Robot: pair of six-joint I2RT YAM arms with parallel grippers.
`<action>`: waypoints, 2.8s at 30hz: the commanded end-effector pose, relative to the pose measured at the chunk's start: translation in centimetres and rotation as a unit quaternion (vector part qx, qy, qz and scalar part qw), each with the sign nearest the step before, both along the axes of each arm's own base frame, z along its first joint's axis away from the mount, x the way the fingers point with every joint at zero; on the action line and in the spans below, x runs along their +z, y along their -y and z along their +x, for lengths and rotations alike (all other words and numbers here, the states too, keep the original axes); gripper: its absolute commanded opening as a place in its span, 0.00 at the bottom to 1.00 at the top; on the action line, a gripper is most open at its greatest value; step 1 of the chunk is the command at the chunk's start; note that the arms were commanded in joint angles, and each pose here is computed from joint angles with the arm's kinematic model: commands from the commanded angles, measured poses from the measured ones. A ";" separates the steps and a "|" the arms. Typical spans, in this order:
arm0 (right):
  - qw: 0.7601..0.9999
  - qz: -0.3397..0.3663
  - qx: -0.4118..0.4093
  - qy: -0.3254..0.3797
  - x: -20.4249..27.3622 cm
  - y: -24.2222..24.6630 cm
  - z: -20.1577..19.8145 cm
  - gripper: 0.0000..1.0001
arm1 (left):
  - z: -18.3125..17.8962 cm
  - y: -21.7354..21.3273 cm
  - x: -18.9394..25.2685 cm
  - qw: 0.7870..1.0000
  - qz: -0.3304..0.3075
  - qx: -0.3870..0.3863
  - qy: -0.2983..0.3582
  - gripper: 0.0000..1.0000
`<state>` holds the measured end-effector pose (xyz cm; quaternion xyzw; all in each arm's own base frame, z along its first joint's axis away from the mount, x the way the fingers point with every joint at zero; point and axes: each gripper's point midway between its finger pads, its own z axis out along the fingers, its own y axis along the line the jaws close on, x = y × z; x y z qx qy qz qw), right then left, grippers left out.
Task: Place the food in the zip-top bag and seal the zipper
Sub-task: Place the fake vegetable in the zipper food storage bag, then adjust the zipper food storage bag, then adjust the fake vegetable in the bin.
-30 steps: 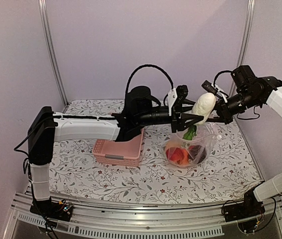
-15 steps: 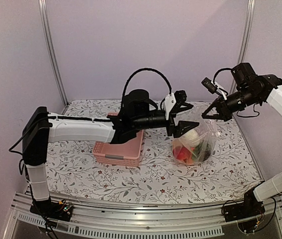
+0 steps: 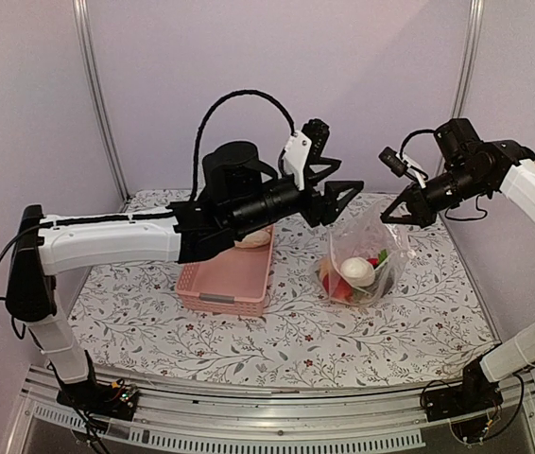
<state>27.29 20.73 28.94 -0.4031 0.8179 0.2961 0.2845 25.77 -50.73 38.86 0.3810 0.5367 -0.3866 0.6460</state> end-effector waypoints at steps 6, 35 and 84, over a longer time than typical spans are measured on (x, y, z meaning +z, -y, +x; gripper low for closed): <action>0.999 0.009 -0.006 0.032 1.3 -0.4 1.0 0.00 | 0.9 -3.5 -11.2 0.933 0.034 0.116 -0.339 0.60; 0.971 -0.058 -0.196 0.126 5.2 5.7 9.0 0.00 | 7.8 2.0 -7.4 0.949 0.033 0.155 -0.272 0.00; 0.990 0.094 0.010 0.104 0.1 0.2 1.1 0.00 | 13.6 -20.6 -22.9 0.875 0.351 0.181 -0.280 0.80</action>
